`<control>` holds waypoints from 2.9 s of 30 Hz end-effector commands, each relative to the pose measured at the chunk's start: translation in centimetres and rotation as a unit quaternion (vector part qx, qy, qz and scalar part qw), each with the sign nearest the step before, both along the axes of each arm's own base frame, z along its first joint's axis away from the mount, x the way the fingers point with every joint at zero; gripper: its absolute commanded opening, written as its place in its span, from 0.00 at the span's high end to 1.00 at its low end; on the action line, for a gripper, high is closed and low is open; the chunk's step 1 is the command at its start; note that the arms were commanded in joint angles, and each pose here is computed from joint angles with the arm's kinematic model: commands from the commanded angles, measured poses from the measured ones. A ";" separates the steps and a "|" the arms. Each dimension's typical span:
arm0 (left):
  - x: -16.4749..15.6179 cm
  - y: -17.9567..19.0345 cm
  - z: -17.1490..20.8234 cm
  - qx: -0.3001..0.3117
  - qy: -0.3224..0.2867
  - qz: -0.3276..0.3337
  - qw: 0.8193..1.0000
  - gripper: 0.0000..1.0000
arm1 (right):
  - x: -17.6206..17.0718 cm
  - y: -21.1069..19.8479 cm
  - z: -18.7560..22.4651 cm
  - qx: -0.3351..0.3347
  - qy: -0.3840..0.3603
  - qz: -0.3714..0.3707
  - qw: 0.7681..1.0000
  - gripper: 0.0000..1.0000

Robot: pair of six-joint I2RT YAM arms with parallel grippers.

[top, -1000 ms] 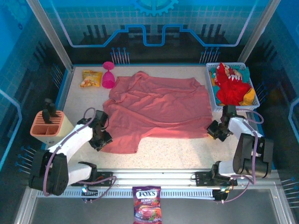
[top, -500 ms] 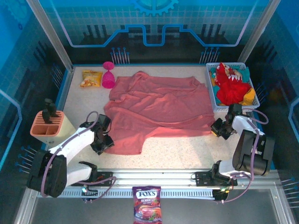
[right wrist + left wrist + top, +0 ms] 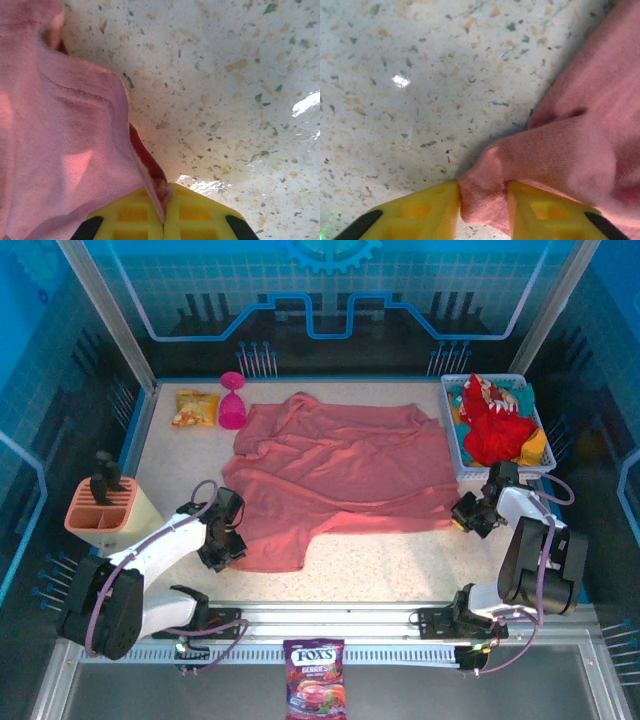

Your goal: Fold and stack the t-shirts

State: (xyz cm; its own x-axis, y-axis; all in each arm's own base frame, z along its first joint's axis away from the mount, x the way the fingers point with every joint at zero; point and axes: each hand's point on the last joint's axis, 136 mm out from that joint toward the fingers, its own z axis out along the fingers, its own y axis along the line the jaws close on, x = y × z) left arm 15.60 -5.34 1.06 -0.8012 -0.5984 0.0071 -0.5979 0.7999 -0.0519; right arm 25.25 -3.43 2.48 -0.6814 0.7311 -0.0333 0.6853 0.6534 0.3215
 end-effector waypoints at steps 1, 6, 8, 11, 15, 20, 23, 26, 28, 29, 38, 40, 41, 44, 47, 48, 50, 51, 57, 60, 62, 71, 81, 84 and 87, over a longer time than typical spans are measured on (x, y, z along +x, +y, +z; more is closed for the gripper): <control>-0.3 -0.1 -0.7 -0.001 0.006 0.009 1.000 0.83 | 0.4 0.0 1.2 0.008 -0.019 0.004 1.000 1.00; 3.2 -1.5 2.1 -0.028 -0.060 -0.016 0.998 1.00 | 0.3 0.5 2.6 0.003 -0.036 0.038 0.999 1.00; 4.7 -2.1 4.4 -0.039 -0.091 -0.026 0.995 1.00 | 0.1 0.9 3.7 -0.003 -0.047 0.057 0.997 1.00; 6.5 -2.5 8.4 -0.046 -0.140 -0.041 0.988 1.00 | -0.3 1.4 6.3 -0.024 -0.078 0.086 0.993 1.00; 8.1 -3.0 14.1 -0.059 -0.211 -0.057 0.974 1.00 | -0.3 2.2 11.6 -0.047 -0.151 0.108 0.981 1.00; 9.3 -3.6 22.0 -0.080 -0.301 -0.083 0.947 1.00 | -0.5 2.5 19.2 -0.089 -0.233 0.131 0.960 1.00; 9.9 -4.0 27.7 -0.089 -0.362 -0.103 0.922 1.00 | -0.8 2.2 24.1 -0.125 -0.278 0.136 0.943 1.00; 9.7 -4.1 33.7 -0.096 -0.420 -0.121 0.894 1.00 | -1.2 2.8 29.2 -0.143 -0.328 0.145 0.922 1.00; 9.0 -4.0 37.6 -0.097 -0.458 -0.134 0.873 1.00 | -1.7 3.3 32.9 -0.155 -0.375 0.146 0.902 1.00; 8.7 -3.8 39.3 -0.095 -0.475 -0.137 0.864 1.00 | -2.0 3.2 34.3 -0.165 -0.391 0.141 0.894 1.00; 5.5 -3.4 52.4 -0.095 -0.605 -0.175 0.771 1.00 | -4.9 5.4 46.2 -0.181 -0.512 0.161 0.824 1.00; 4.4 -3.3 55.2 -0.099 -0.633 -0.180 0.747 1.00 | -5.9 5.9 48.7 -0.188 -0.547 0.162 0.800 1.00; 3.9 -3.2 56.3 -0.099 -0.644 -0.180 0.737 1.00 | -6.3 6.3 49.7 -0.186 -0.562 0.166 0.789 1.00; 2.3 -3.0 59.5 -0.104 -0.678 -0.184 0.704 1.00 | -7.7 7.4 52.5 -0.178 -0.600 0.177 0.759 1.00; 1.1 -2.8 61.7 -0.113 -0.708 -0.181 0.673 1.00 | -8.7 8.2 54.2 -0.167 -0.623 0.183 0.742 1.00; 0.7 -2.8 62.4 -0.115 -0.718 -0.179 0.663 1.00 | -9.1 8.3 54.6 -0.166 -0.628 0.182 0.739 1.00; 0.2 -2.6 63.3 -0.115 -0.733 -0.175 0.647 1.00 | -9.7 8.4 55.0 -0.166 -0.635 0.180 0.733 1.00; 0.0 -2.3 63.8 -0.115 -0.741 -0.170 0.640 1.00 | -9.8 8.3 54.9 -0.167 -0.634 0.175 0.735 1.00; 3.5 -2.6 62.9 -0.098 -0.723 -0.157 0.665 1.00 | -7.4 6.9 50.6 -0.136 -0.554 0.140 0.810 1.00; 5.6 -2.3 63.3 -0.062 -0.729 -0.152 0.665 1.00 | -5.2 6.7 48.6 -0.126 -0.530 0.150 0.825 1.00; 6.4 -2.7 64.0 -0.061 -0.736 -0.157 0.655 1.00 | -4.6 7.0 48.9 -0.128 -0.547 0.160 0.812 1.00; 10.8 -4.7 65.0 -0.041 -0.755 -0.193 0.625 1.00 | -1.0 7.2 49.8 -0.120 -0.601 0.166 0.773 1.00; 10.2 -6.1 67.6 -0.050 -0.797 -0.234 0.554 1.00 | -3.2 7.8 53.5 -0.136 -0.674 0.165 0.707 1.00; 6.6 -5.6 69.5 -0.062 -0.824 -0.234 0.513 1.00 | -5.3 8.2 54.6 -0.148 -0.693 0.167 0.686 1.00; 2.8 -5.1 70.8 -0.070 -0.843 -0.241 0.476 1.00 | -7.2 8.6 55.2 -0.150 -0.706 0.168 0.672 1.00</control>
State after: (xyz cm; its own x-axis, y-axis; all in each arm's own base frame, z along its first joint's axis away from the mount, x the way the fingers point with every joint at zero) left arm 25.46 -11.59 66.44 0.0135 -0.3854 -0.9226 0.5345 0.7826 -0.3191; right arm 21.14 4.11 54.33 -0.0640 0.3939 -0.9169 -0.2886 0.8722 0.3949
